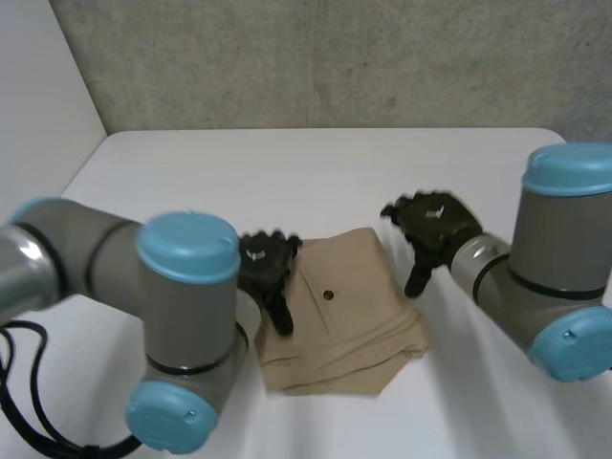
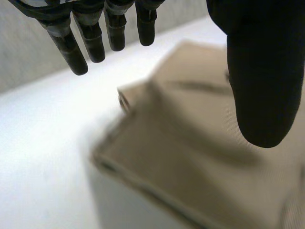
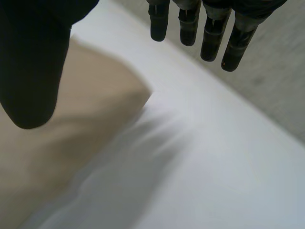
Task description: Fold the shorts.
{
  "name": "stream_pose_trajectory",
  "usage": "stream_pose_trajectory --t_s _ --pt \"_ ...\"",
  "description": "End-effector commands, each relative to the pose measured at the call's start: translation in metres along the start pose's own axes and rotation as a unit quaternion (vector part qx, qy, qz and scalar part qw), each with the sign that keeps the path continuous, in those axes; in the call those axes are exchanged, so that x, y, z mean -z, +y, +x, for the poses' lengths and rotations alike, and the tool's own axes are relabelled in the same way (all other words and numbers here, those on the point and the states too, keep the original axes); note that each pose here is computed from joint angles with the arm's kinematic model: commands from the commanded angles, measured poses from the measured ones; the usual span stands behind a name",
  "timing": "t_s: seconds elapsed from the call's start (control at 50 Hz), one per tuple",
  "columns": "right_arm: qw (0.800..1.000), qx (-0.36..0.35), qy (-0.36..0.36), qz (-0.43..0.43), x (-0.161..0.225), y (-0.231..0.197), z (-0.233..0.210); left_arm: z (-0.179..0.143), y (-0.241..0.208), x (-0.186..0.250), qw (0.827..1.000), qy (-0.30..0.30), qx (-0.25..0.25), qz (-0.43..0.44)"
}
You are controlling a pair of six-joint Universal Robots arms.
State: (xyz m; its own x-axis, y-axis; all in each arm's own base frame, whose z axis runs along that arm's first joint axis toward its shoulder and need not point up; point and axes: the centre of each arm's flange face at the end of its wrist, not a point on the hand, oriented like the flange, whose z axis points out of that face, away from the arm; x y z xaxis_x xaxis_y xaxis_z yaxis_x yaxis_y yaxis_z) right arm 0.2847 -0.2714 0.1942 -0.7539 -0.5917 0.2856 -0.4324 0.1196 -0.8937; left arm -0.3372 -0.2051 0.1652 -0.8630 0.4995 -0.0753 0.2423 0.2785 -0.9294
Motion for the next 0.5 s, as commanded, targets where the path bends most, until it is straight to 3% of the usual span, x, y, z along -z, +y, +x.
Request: stream_pose_trajectory --t_s 0.02,0.1,0.24,0.5 --pt "0.988 -0.061 0.08 0.115 0.039 -0.065 0.031 -0.038 -0.09 0.038 0.991 -0.036 0.038 0.126" --pt "0.975 -0.071 0.131 0.165 0.068 -0.097 0.048 -0.076 -0.137 0.067 0.979 -0.078 0.055 0.178" --pt "0.965 -0.077 0.184 0.172 0.09 -0.115 0.078 -0.109 -0.165 0.09 0.984 -0.067 0.061 0.156" --pt "0.969 -0.091 0.18 0.141 0.098 -0.115 0.083 -0.12 -0.167 0.095 0.985 -0.063 0.068 0.145"
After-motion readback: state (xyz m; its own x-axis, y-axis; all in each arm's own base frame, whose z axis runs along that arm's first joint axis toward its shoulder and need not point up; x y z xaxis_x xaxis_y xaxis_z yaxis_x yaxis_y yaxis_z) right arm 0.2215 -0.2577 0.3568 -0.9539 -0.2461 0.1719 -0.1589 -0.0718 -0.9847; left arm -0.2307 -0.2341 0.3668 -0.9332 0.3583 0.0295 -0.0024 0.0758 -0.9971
